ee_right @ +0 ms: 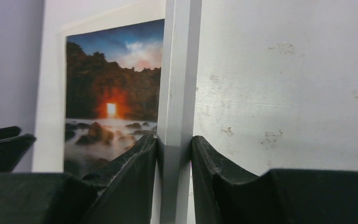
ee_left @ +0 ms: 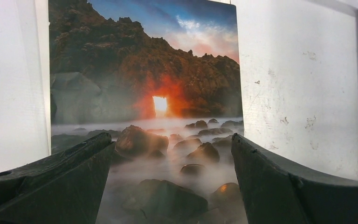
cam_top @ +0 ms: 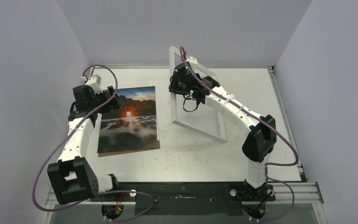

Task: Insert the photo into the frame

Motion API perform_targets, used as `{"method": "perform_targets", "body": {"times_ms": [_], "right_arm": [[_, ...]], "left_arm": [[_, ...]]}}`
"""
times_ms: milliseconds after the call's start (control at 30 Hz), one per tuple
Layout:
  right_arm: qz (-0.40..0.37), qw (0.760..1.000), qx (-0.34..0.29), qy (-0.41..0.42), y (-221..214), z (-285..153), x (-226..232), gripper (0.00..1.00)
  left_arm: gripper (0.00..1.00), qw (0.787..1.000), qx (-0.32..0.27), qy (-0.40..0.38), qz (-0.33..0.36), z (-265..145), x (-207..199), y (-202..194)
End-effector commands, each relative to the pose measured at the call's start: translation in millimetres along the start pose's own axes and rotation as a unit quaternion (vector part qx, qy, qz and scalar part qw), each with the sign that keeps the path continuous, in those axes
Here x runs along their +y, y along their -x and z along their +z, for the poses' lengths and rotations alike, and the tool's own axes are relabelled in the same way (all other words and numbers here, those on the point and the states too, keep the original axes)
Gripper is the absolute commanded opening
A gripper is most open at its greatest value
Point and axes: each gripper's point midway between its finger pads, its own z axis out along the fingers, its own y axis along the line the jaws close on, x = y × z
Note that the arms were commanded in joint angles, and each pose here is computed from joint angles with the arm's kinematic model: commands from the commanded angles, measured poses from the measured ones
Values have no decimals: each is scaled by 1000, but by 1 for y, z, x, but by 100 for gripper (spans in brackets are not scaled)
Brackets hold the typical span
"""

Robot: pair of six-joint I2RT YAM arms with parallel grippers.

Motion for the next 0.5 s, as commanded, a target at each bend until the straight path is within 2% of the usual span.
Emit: {"method": "perform_targets", "body": {"times_ms": [0, 233, 367, 467], "right_arm": [[64, 987, -77, 129, 75, -68, 54, 9], [138, 957, -72, 244, 104, -94, 78, 8], [188, 923, -68, 328, 119, -108, 81, 8], [207, 907, -66, 362, 122, -112, 83, 7]], "left_arm": [[96, 999, -35, -21, 1, -15, -13, 20], [96, 999, -40, -26, 0, -19, -17, 18], [96, 999, -41, -26, -2, -19, -18, 18], [96, 999, -40, -29, -7, -18, -20, 19]]}}
